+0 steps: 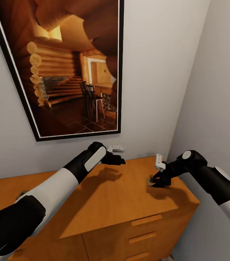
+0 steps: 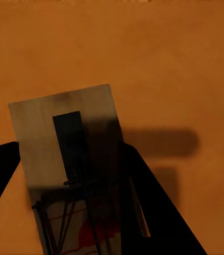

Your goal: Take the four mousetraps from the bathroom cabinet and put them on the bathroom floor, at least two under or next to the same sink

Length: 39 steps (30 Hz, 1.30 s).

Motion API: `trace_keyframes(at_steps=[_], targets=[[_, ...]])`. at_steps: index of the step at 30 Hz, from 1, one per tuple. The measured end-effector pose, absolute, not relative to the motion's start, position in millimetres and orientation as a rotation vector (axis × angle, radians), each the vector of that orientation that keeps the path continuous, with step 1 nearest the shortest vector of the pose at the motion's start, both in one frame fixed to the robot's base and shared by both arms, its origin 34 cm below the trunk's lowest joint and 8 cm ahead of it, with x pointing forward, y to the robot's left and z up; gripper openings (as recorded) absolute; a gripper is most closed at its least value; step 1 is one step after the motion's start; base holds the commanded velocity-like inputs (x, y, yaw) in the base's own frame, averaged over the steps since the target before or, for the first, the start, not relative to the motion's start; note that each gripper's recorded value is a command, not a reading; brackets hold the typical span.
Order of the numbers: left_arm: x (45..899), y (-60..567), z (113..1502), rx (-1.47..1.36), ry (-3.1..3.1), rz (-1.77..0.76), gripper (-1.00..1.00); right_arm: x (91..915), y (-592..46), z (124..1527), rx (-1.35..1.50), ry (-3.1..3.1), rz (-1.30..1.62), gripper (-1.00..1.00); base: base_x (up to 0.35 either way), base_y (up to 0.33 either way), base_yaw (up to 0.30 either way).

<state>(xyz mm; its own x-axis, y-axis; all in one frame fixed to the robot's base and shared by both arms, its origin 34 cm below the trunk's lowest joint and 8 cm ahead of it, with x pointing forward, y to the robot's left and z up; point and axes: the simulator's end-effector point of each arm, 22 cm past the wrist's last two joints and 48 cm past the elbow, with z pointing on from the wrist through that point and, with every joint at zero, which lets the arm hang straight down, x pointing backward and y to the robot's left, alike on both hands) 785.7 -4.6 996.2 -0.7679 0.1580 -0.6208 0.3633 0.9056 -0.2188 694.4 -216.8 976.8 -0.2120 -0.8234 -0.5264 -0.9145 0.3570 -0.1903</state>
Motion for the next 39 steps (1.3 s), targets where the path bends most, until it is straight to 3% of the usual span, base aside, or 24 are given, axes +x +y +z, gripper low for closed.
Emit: trace_keyframes(at_steps=[14, 28, 39], targets=[[785, -4, 995, 0.377, 2.451, -0.435, 1.0, 691, -167, 982, -1.515, 2.01, 0.313, -1.0, -0.007, 0.0, 0.0], [785, -3, 994, 0.372, 2.452, -0.434, 1.0, 690, -166, 981, -1.519, 2.01, 0.314, -1.0, -0.218, 0.012, 0.002], [786, -3, 995, 0.369, 2.448, -0.434, 1.0, 690, -166, 980, -1.52, 2.011, 0.314, -1.0, -0.009, 0.001, 0.193]])
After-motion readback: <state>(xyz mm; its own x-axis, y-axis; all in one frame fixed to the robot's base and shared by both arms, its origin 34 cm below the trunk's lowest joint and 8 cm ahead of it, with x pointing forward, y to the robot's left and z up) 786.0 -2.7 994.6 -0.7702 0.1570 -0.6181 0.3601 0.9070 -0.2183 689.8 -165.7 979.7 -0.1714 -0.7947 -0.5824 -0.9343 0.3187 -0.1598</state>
